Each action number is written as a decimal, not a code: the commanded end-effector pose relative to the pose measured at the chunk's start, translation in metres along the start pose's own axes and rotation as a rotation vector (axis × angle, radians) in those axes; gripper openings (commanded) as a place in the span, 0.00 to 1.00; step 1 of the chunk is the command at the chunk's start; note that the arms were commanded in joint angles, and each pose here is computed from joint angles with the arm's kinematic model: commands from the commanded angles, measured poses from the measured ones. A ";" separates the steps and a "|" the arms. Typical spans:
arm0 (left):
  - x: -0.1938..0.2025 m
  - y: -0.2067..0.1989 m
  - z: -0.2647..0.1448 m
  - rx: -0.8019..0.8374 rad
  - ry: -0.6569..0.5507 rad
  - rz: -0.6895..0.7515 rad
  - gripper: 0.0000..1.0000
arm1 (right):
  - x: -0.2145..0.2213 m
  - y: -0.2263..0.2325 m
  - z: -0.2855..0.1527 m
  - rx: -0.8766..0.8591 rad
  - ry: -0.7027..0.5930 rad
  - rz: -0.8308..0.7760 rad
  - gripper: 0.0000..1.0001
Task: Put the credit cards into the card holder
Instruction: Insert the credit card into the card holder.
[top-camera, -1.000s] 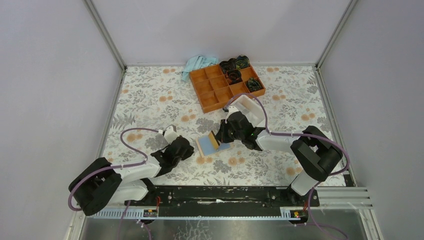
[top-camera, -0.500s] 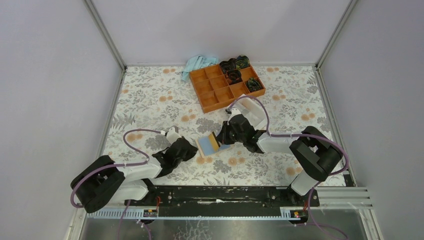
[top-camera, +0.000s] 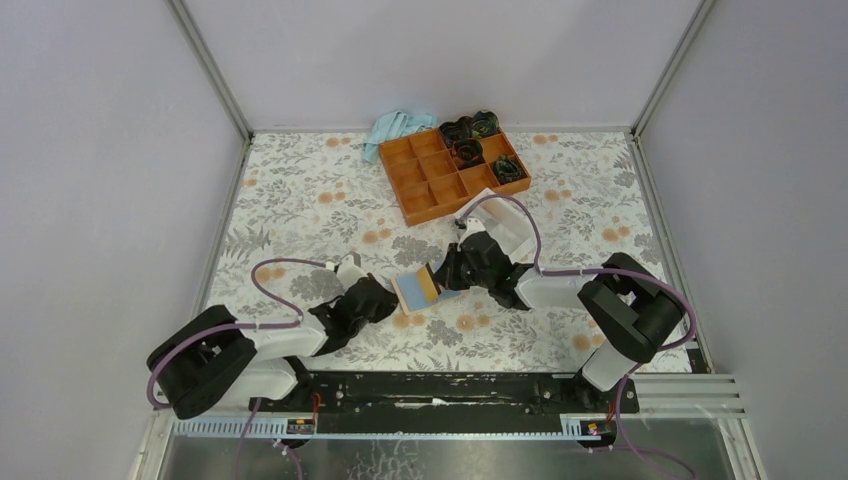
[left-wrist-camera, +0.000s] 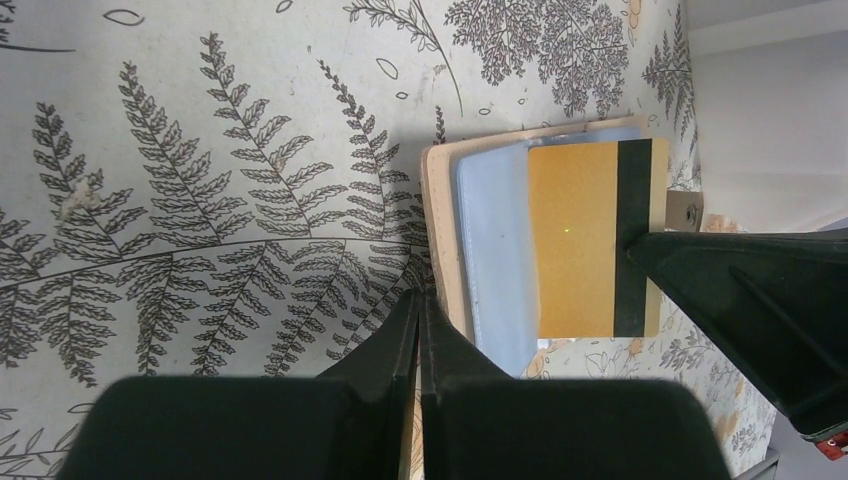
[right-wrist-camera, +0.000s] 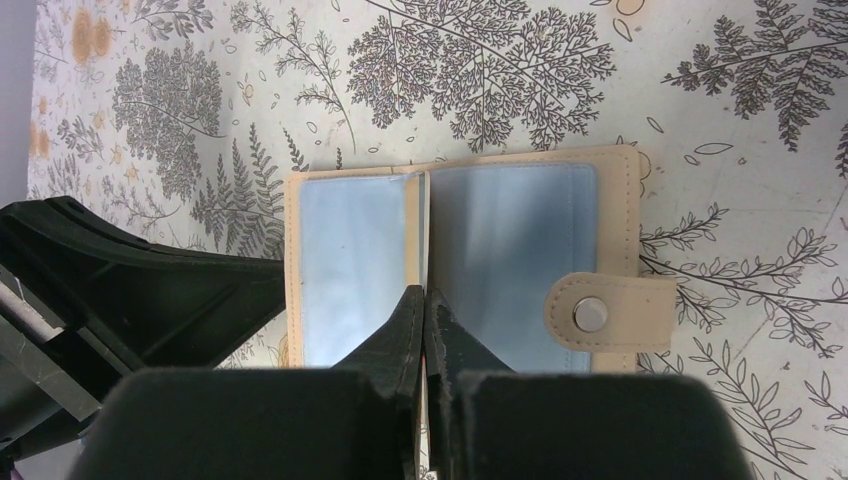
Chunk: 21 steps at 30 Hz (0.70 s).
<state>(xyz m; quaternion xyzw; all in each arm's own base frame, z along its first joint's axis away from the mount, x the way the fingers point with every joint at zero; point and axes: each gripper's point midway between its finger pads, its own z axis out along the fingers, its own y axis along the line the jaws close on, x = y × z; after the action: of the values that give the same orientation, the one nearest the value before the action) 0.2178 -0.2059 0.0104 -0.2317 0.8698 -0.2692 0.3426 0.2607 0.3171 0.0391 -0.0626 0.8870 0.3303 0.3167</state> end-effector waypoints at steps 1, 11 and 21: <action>0.020 0.031 -0.002 -0.098 0.073 0.057 0.03 | 0.014 -0.012 0.001 0.041 0.024 0.004 0.00; 0.022 0.037 -0.002 -0.117 0.073 0.069 0.03 | 0.020 -0.020 0.001 0.134 0.032 -0.058 0.00; 0.017 0.043 -0.008 -0.144 0.056 0.081 0.03 | 0.032 -0.037 0.004 0.247 0.064 -0.126 0.00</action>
<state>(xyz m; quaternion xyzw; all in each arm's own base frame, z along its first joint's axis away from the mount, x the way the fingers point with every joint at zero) 0.2172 -0.2091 0.0109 -0.2293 0.8703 -0.2703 0.3420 0.2646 0.3132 0.0296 -0.0596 0.8979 0.2697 0.3428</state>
